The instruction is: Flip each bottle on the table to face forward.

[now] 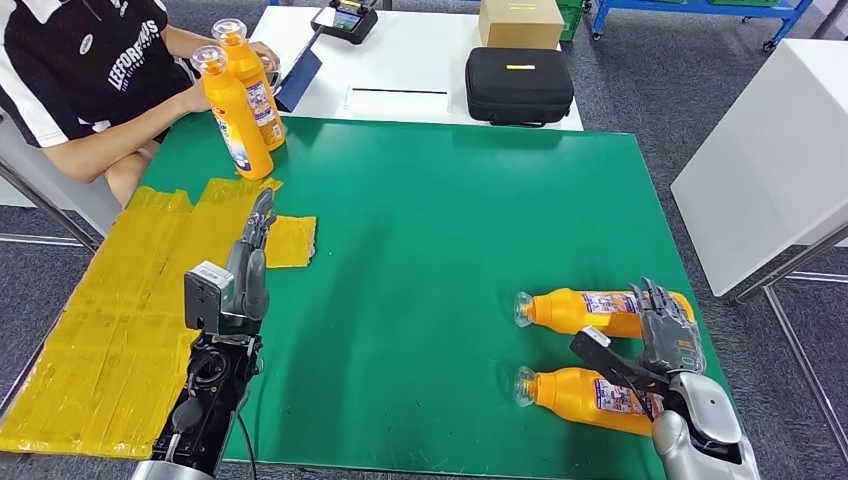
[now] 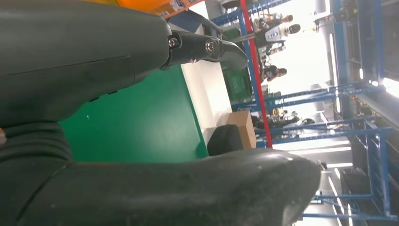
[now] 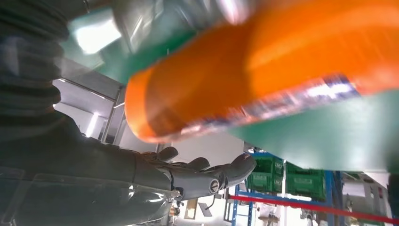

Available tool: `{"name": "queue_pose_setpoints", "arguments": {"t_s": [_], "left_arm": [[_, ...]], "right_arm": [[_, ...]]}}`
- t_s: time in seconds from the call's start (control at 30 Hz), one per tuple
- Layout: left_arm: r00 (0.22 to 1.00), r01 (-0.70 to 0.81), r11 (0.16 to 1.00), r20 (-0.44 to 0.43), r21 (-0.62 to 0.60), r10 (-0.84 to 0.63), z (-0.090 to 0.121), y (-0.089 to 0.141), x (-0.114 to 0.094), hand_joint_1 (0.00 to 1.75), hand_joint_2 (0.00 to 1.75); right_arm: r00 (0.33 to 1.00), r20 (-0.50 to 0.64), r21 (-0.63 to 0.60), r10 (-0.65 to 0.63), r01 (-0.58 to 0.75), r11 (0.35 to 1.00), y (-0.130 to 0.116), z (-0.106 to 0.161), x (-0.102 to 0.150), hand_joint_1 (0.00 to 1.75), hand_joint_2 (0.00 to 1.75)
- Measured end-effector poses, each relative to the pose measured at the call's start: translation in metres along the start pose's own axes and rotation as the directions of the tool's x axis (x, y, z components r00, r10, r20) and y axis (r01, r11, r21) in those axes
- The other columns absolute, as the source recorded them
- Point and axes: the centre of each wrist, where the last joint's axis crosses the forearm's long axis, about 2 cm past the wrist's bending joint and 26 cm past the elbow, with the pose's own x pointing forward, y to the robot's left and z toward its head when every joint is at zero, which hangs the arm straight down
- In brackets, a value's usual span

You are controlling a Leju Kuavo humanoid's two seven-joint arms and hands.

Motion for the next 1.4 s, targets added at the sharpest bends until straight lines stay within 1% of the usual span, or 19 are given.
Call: {"name": "queue_pose_setpoints", "arguments": {"t_s": [0.3, 0.7, 1.1, 1.17, 1.2, 1.3, 1.33, 1.4], "left_arm": [[1.0, -0.001, 1.0, -0.01, -0.002, 0.001, -0.001, 0.0, -0.002, 0.0, 0.0], [1.0, 0.002, 1.0, -0.022, 0.004, -0.002, 0.0, 0.0, -0.004, 0.0, 0.0], [1.0, 0.002, 1.0, -0.028, 0.004, -0.002, 0.001, 0.0, -0.005, 0.0, 0.0], [1.0, 0.001, 1.0, -0.03, 0.003, -0.001, 0.001, 0.0, -0.006, 0.0, 0.0], [1.0, 0.001, 1.0, -0.031, 0.003, -0.001, 0.001, 0.0, -0.006, 0.0, 0.0], [0.999, -0.002, 1.0, -0.034, 0.002, 0.002, 0.001, 0.0, -0.006, 0.0, 0.0], [0.999, -0.004, 1.0, -0.035, 0.001, 0.004, 0.001, 0.0, -0.007, 0.0, 0.0], [0.999, -0.007, 1.0, -0.037, -0.001, 0.007, 0.0, 0.0, -0.007, 0.0, 0.0]], "right_arm": [[1.0, -0.019, 0.068, -0.016, 0.017, 0.998, 0.009, -0.009, -0.003, 0.0, 1.75], [0.999, -0.035, 0.094, -0.023, 0.026, 0.995, 0.004, -0.027, -0.001, 0.0, 1.75], [0.998, -0.06, 0.124, -0.012, 0.02, 0.992, 0.005, -0.035, -0.001, 0.0, 1.75], [0.998, -0.062, 0.131, -0.011, 0.019, 0.991, 0.005, -0.037, 0.0, 0.06, 1.75], [0.998, -0.064, 0.134, -0.01, 0.018, 0.991, 0.005, -0.038, 0.0, 0.24, 1.75], [0.998, -0.067, 0.15, 0.0, 0.01, 0.989, 0.004, -0.043, 0.001, 1.43, 1.75], [0.998, -0.068, 0.158, 0.004, 0.006, 0.987, 0.004, -0.044, 0.002, 1.69, 1.75], [0.998, -0.068, 0.173, 0.012, 0.0, 0.985, 0.004, -0.047, 0.002, 1.74, 1.75]]}}
